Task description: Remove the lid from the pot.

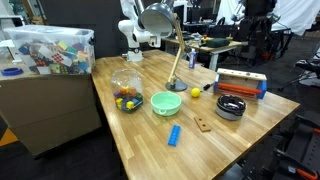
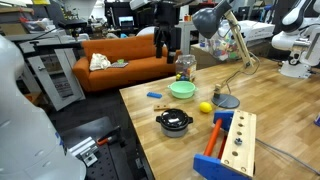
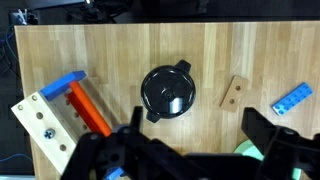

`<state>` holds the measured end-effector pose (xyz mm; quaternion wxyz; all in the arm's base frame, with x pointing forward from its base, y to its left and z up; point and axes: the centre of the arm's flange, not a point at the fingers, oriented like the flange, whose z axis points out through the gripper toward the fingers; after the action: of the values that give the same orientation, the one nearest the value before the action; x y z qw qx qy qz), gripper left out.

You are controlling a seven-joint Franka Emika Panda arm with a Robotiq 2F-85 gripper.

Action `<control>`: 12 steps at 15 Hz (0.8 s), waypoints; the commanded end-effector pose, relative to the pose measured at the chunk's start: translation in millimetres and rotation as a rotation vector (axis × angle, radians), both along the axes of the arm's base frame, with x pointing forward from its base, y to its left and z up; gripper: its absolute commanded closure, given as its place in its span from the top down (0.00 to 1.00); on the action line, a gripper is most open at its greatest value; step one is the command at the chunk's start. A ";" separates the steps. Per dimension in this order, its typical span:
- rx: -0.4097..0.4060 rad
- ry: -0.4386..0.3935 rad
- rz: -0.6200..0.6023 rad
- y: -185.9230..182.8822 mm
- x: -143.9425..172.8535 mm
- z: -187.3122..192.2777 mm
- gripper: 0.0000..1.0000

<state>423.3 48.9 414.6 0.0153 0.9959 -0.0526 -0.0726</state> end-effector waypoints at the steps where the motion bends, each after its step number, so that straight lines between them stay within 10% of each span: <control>1: 0.065 -0.029 -0.016 -5.1 20.4 -22.0 1.00; 12: 0.137 0.093 -0.097 -16.6 33.1 -103.8 1.00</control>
<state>456.4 32.3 310.8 -0.0539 0.9864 -0.0950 -0.1231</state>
